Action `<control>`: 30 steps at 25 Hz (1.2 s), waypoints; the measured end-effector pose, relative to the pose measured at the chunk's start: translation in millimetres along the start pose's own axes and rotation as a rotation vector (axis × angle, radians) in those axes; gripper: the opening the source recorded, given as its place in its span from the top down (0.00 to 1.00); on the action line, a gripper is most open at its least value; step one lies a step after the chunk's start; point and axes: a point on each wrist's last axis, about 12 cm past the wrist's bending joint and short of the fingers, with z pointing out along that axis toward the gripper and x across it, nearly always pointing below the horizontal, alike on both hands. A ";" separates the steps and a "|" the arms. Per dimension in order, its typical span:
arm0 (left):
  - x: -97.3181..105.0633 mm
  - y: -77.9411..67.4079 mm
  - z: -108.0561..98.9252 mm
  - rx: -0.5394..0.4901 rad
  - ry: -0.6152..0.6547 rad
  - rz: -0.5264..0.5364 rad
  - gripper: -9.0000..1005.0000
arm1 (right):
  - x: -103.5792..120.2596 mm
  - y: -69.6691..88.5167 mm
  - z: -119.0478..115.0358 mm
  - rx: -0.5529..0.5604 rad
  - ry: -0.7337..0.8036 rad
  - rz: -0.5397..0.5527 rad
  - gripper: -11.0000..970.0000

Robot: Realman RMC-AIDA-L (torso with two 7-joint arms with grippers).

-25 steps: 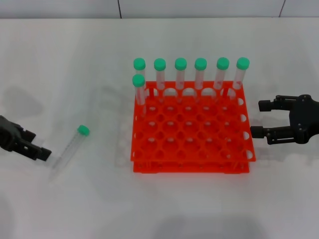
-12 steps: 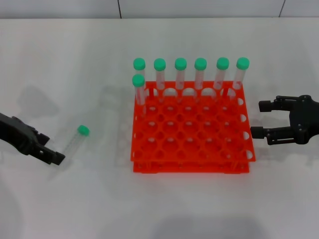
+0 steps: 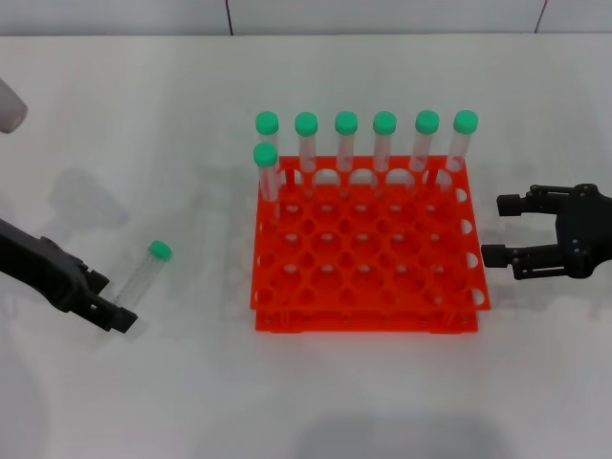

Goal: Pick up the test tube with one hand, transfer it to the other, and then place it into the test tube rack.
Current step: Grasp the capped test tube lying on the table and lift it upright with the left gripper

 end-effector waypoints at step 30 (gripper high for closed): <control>0.4 -0.6 2.7 0.010 0.044 -0.008 0.16 | 4.5 1.0 -0.3 0.005 -0.007 0.006 0.13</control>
